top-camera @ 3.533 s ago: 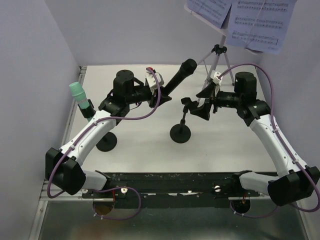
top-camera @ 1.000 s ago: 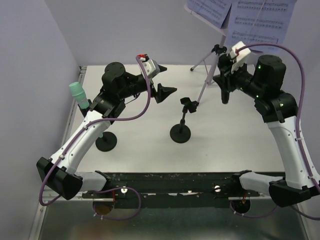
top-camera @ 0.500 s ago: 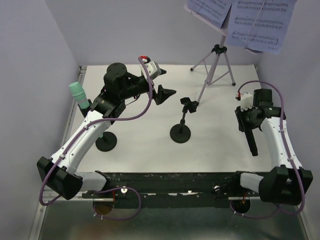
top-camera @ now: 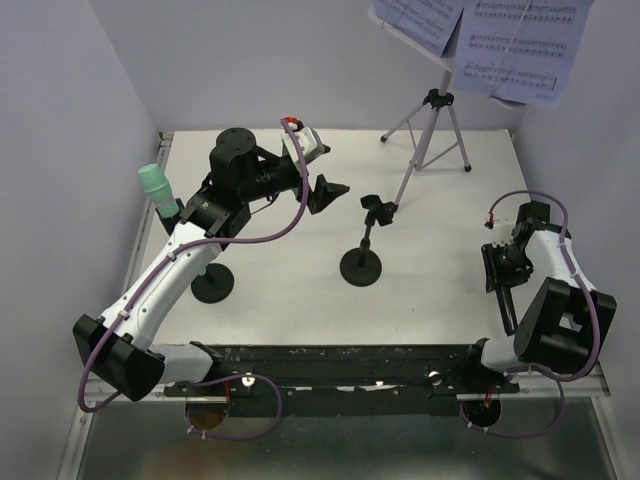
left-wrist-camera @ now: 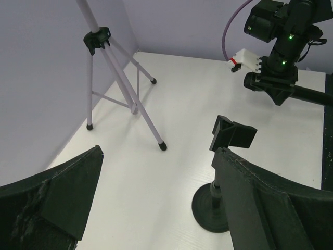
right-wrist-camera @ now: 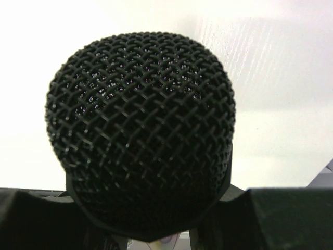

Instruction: Pack up the instrument practice props

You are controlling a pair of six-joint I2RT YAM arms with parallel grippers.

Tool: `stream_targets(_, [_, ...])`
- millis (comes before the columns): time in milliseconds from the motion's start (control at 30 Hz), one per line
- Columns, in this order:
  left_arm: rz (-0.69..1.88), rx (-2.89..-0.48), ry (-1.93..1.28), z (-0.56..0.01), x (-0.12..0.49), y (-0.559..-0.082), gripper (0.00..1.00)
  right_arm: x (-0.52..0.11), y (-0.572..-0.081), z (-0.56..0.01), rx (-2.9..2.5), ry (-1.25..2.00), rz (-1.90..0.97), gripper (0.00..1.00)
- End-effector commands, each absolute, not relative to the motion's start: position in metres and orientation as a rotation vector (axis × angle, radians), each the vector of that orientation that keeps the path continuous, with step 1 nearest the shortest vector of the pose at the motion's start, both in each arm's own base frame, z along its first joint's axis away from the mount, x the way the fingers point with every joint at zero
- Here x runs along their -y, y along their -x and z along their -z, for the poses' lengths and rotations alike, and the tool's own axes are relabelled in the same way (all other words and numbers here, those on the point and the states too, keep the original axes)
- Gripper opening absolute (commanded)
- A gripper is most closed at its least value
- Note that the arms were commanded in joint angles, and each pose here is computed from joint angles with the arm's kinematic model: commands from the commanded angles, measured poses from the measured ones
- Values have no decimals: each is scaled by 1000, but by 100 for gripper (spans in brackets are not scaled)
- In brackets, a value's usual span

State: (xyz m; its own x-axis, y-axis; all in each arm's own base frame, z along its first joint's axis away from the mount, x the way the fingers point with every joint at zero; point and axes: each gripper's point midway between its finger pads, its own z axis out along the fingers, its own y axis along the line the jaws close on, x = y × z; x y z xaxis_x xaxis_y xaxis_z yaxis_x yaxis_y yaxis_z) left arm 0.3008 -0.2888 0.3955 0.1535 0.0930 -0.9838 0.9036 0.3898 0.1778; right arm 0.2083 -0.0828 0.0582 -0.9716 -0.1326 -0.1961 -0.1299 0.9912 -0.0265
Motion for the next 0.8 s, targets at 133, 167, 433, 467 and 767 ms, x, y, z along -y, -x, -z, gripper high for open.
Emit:
stream_targets(133, [721,-1296,-1030,-397,283,-298,99,107,-209,-28,-2961,143,162,0])
stream_targets(167, [721,-1299,-1032,-396,283,-299,99,111,-207,-24,-2969,123,186,0])
stream_targets(433, [720,-1305,-1044,-396,283,-298,99,116,-214,-19,-2953,24,190,28])
stream_targets(467, [719,-1304,-1047,-396,284,-298,99,115,-215,-19,-2954,27,183,36])
stream_targets(767, [718,-1302,-1052,-396,284,-298,99,114,-216,-17,-2978,-32,148,87])
